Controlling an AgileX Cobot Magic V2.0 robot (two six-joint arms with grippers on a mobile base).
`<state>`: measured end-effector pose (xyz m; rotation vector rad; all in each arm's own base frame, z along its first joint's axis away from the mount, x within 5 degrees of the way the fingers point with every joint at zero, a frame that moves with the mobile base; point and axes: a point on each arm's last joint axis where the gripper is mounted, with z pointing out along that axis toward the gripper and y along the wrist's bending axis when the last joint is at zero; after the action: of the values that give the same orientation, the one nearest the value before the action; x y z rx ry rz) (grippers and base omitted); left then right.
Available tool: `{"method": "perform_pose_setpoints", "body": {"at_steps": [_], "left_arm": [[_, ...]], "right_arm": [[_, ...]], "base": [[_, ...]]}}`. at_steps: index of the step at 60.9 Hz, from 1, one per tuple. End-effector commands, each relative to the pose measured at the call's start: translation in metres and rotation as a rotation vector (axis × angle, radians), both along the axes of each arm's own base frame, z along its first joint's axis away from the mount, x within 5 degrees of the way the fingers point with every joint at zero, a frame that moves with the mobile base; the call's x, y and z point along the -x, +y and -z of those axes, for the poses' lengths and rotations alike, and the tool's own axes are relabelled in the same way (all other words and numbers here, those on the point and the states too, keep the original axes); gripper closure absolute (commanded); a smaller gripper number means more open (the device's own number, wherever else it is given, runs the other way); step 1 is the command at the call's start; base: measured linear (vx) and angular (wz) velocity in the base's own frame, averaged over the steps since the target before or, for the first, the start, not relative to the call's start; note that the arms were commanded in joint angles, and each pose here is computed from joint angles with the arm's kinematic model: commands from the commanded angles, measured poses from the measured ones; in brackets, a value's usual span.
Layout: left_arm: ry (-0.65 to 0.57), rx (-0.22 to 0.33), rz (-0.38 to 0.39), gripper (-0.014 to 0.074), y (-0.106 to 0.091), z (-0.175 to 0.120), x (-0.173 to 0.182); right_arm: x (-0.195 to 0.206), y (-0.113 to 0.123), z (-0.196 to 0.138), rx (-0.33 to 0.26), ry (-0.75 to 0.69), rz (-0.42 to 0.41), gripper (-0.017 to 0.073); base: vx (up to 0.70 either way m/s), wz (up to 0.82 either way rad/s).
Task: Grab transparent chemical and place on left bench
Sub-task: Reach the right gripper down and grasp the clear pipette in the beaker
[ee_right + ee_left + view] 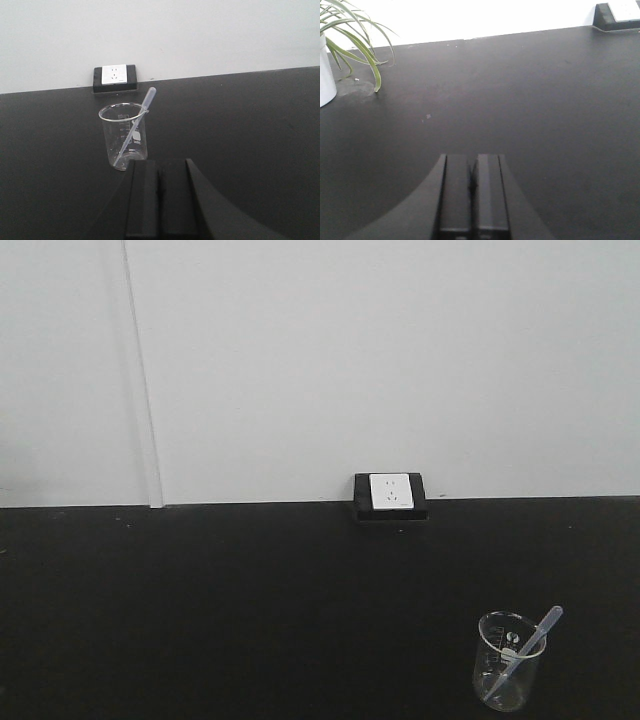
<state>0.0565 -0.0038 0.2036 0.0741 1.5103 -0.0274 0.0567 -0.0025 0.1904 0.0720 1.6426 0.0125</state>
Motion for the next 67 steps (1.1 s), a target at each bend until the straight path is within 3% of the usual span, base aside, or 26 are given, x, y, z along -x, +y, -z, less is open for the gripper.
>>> {"method": "perform_pose_setpoints", "body": {"at_steps": [1,46,55,67], "left_arm": [[-0.081,0.014,0.001,0.0597,0.0,-0.003,0.001],[-0.081,0.014,0.001,0.0597,0.0,-0.003,0.001],[-0.081,0.014,0.001,0.0597,0.0,-0.003,0.001],[-0.081,0.014,0.001,0.0597,0.0,-0.003,0.001]], "right_arm": [[0.0,0.001,-0.005,0.008,-0.077,-0.005,0.0559],[0.0,0.001,-0.005,0.008,-0.078,-0.005,0.0559],[0.0,0.001,-0.006,0.06,-0.087,-0.006,0.0559],[0.002,0.002,-0.023,0.023,-0.244,-0.021,0.0559]], "base": [[0.0,0.0],[0.0,0.0],[0.0,0.0],[0.0,0.0]]}}
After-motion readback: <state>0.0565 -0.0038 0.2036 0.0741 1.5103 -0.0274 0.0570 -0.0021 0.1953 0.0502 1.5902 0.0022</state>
